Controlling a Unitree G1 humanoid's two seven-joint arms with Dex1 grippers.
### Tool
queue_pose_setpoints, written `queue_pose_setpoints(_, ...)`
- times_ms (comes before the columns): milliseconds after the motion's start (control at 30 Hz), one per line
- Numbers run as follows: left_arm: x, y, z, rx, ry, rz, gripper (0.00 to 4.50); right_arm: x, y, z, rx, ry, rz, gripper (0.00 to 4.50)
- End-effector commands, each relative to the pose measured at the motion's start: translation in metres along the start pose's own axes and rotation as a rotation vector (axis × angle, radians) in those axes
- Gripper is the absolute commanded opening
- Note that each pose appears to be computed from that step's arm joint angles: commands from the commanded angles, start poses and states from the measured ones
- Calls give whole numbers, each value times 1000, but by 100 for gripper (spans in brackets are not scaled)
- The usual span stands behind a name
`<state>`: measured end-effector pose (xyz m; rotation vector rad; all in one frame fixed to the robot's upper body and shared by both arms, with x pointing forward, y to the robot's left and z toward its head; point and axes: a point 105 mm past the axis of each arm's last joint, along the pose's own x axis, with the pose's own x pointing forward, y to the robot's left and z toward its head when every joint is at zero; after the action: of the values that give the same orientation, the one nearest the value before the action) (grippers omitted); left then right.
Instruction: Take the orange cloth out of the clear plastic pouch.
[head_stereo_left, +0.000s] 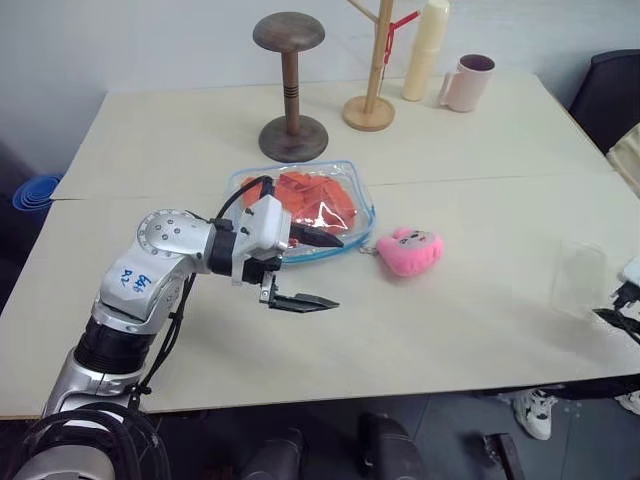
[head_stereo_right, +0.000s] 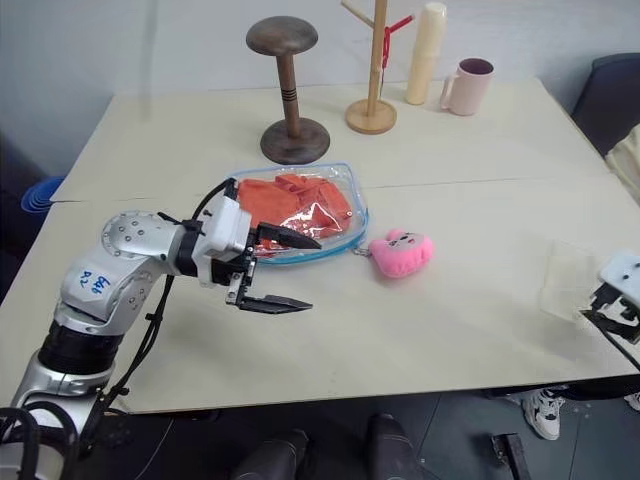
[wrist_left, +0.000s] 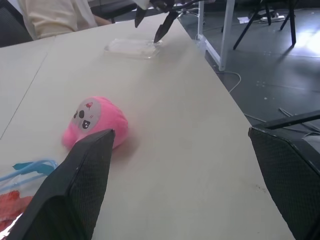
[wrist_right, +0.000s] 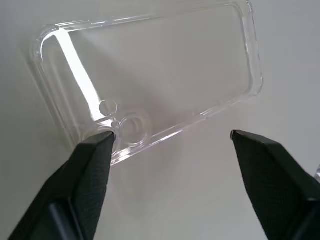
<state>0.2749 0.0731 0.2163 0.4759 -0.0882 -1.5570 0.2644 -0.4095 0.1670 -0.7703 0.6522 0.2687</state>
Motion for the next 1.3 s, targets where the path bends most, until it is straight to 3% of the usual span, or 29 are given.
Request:
queue_pose_setpoints(33,-17,6,7,52,17,78,450,-37,-13,54,27,-171,2,445)
queue_pose_setpoints(333,-60,21,-3,64,130,252,450,-49,-5,124,-13,-357,-14,445)
queue_pose_setpoints(367,-66,22,-6,68,161,264,450,-52,6,141,13,-435,49,445)
queue_pose_setpoints(433,-79,28,-26,115,313,312,450,-73,59,187,44,-682,386,445)
queue_pose_setpoints(467,-83,30,-33,133,364,324,450,-83,78,198,39,-743,506,445)
queue_pose_setpoints(567,-81,40,-52,218,482,347,450,-92,120,213,27,-809,739,445)
queue_pose_setpoints(667,-76,51,-66,314,576,351,450,-82,145,220,-5,-809,792,445)
queue_pose_setpoints(1000,-50,77,-87,376,580,388,450,-55,154,233,10,-855,727,445)
queue_pose_setpoints(1100,-50,78,-94,388,598,381,400,-52,156,230,1,-845,719,450)
queue_pose_setpoints(1300,-56,81,-95,387,589,394,218,-52,155,227,-2,-839,705,450)
